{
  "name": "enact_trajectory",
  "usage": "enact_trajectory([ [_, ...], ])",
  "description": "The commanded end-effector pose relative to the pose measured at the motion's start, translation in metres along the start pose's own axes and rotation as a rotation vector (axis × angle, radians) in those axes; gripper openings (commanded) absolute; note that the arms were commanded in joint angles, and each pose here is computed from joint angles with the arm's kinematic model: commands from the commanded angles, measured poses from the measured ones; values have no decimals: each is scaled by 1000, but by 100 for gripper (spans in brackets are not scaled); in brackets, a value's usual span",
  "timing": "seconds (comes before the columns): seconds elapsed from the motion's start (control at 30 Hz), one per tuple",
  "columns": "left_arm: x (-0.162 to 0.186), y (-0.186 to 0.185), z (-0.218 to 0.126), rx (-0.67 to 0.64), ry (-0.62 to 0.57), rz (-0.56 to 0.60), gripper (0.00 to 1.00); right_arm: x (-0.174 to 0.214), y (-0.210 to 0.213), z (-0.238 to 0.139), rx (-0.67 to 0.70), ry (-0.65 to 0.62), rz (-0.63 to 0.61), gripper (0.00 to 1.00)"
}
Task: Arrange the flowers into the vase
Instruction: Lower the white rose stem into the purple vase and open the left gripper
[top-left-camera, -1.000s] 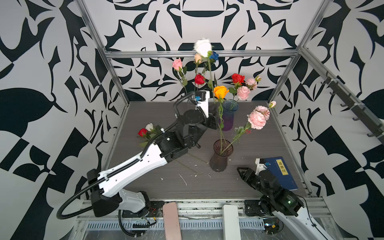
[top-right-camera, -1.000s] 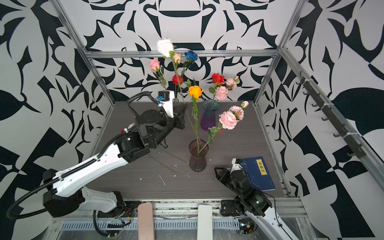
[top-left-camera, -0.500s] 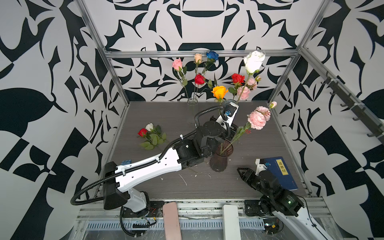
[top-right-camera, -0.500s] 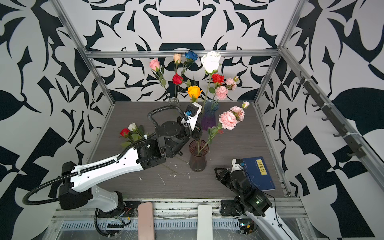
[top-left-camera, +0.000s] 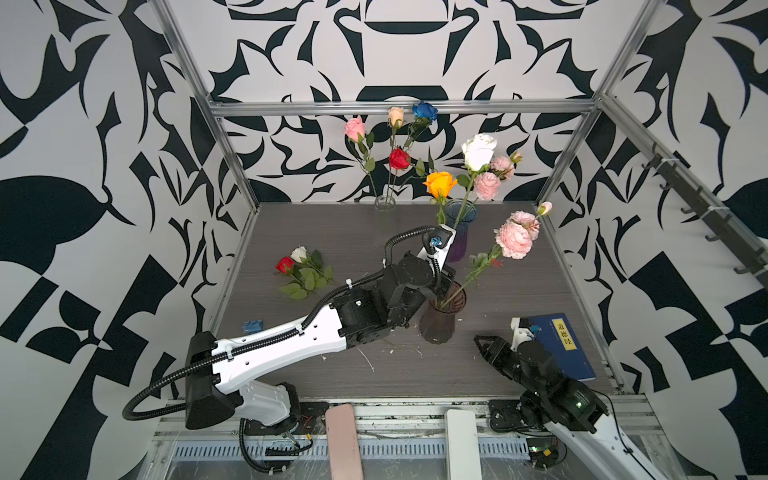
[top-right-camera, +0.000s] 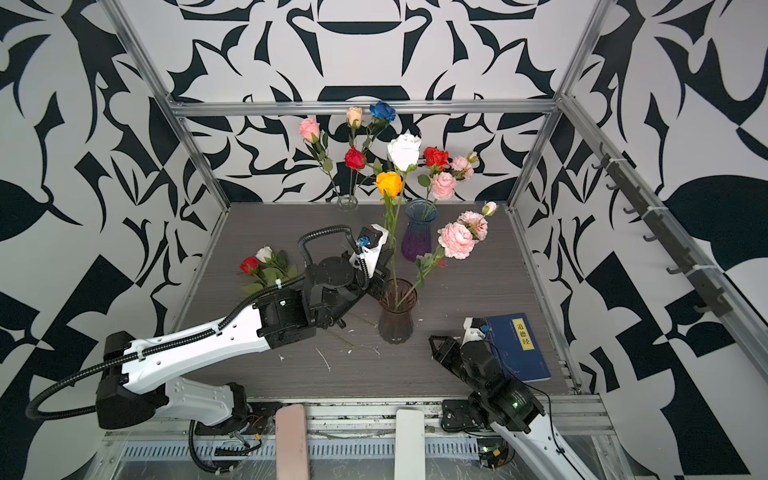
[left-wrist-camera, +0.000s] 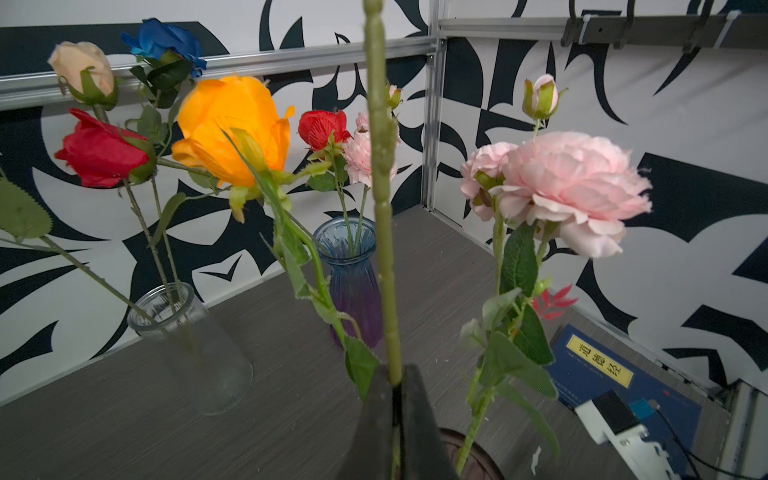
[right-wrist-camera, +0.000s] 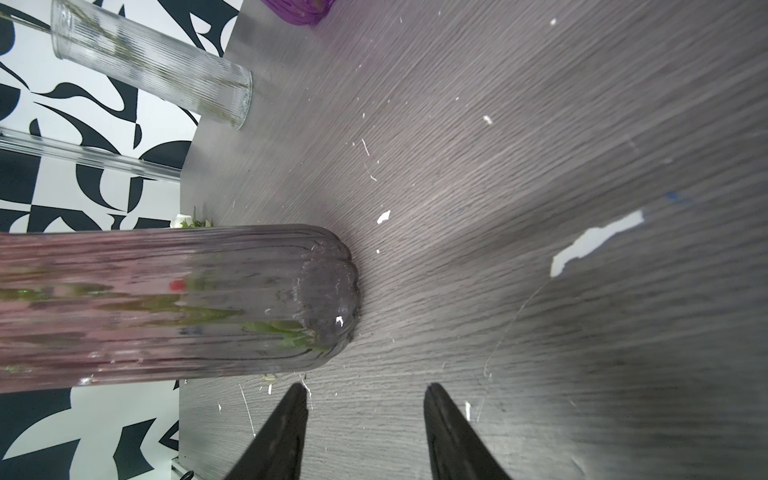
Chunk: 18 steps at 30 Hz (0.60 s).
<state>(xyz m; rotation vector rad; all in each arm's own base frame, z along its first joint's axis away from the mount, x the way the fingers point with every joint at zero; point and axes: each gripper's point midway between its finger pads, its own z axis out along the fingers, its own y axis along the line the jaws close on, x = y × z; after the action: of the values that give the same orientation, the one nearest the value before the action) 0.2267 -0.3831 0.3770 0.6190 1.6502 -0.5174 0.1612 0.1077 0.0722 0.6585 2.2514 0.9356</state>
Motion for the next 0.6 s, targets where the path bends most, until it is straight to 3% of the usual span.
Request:
enact_trajectory([
  [0.0, 11, -17, 1, 89, 59, 38, 54, -3, -4, 2, 18, -18, -1, 49],
  [0.03, 12, -19, 1, 99, 75, 61, 85, -3, -3, 2, 19, -19, -1, 49],
  [0.07, 15, -17, -1, 97, 93, 62, 99, -3, -3, 2, 19, -18, -1, 49],
  [0.17, 23, 14, -13, 7, 132, 2, 99, -3, -4, 2, 21, -18, -1, 49],
  [0.27, 50, 81, -37, -101, 190, -253, 96, -3, -4, 2, 22, -18, 0, 49],
  [0.4, 125, 171, -72, -315, 296, -611, 73, -2, -4, 4, 20, -10, 0, 50],
  [0.57, 228, 235, -108, -560, 487, -986, 58, -1, -2, 6, 21, -2, -8, 49],
])
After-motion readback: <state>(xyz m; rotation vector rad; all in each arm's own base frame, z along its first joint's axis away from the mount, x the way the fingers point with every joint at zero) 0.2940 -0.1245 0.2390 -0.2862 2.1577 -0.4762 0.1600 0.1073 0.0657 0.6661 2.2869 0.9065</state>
